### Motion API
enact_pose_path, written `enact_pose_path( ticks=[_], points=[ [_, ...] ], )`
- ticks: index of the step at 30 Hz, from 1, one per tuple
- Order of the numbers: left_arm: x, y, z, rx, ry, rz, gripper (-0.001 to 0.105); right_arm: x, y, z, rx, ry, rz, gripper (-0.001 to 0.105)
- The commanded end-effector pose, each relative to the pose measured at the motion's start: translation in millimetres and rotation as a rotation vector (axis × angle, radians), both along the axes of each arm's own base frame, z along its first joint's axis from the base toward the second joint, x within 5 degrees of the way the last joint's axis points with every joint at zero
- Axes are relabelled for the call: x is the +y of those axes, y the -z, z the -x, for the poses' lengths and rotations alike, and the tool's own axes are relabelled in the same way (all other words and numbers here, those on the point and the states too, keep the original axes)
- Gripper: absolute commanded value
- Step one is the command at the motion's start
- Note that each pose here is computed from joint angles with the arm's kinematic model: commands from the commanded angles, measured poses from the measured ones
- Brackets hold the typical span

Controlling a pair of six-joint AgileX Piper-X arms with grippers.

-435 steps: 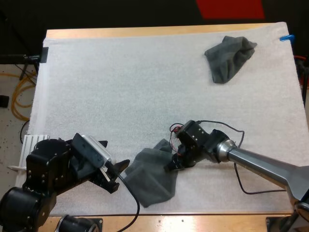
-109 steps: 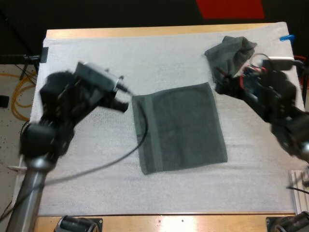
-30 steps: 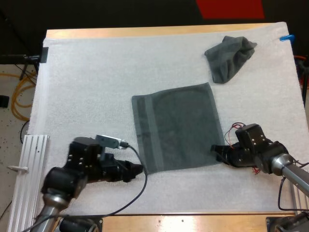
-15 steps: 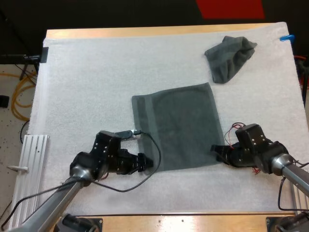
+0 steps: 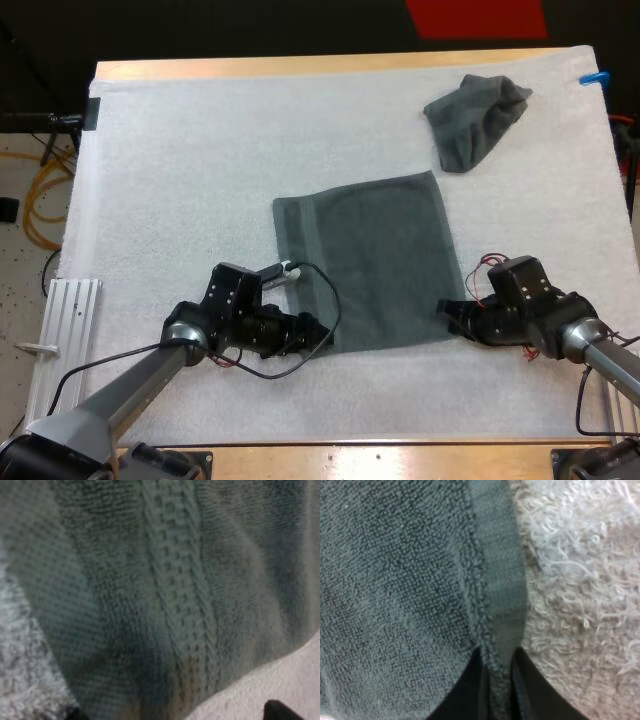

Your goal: Pick towel from pile fold and stack

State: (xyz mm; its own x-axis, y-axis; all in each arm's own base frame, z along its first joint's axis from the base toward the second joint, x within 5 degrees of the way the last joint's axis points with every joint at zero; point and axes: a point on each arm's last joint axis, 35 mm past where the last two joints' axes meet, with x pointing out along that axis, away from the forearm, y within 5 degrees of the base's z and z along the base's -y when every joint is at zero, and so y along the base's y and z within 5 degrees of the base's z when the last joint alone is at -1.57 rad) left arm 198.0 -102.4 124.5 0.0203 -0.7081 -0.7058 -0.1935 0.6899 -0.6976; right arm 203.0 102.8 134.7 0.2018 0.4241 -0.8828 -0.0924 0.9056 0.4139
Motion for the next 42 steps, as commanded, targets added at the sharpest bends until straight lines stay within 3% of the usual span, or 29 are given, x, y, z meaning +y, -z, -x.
enact_pose_path(
  ticks=[1,5,8,12,13,20,25,30,32,36,42],
  points=[
    [0.3,8.9,3.4,0.031,-0.003,-0.033,0.064,-0.5,-0.2,0.3,0.002,-0.010,-0.004,0.000],
    [0.4,8.9,3.3,0.030,-0.004,-0.035,0.059,-0.5,-0.2,0.3,0.002,-0.010,-0.004,0.000],
    [0.6,9.1,3.1,0.026,-0.007,-0.043,0.040,-0.5,-0.2,0.3,0.002,-0.010,-0.004,0.000],
    [0.9,9.4,2.9,0.002,0.007,-0.056,0.004,-0.5,-0.2,0.3,0.002,-0.010,-0.004,0.000],
    [1.0,9.5,2.8,-0.010,0.017,-0.060,0.000,-0.5,-0.6,0.3,0.000,-0.010,-0.005,0.000],
    [4.2,0.9,10.6,-0.027,0.071,-0.076,0.000,-0.7,-19.8,3.6,-0.064,-0.015,-0.033,0.000],
    [8.6,-23.0,27.6,-0.060,0.133,-0.081,0.000,2.6,-44.8,19.6,-0.117,-0.057,-0.062,0.000],
    [2.8,-49.0,50.2,-0.113,0.208,-0.065,0.000,9.6,-60.0,47.3,-0.084,-0.136,-0.062,0.000],
    [1.8,-56.2,57.4,-0.144,0.216,-0.095,0.000,11.0,-64.6,57.0,-0.065,-0.144,-0.061,0.000],
    [3.6,-63.5,57.7,-0.209,0.161,-0.147,0.000,12.3,-73.2,62.5,-0.105,-0.125,-0.071,0.000],
    [4.3,-71.5,34.8,-0.335,0.024,-0.086,0.000,21.4,-79.4,42.2,-0.239,-0.010,-0.145,0.000]
  ],
)
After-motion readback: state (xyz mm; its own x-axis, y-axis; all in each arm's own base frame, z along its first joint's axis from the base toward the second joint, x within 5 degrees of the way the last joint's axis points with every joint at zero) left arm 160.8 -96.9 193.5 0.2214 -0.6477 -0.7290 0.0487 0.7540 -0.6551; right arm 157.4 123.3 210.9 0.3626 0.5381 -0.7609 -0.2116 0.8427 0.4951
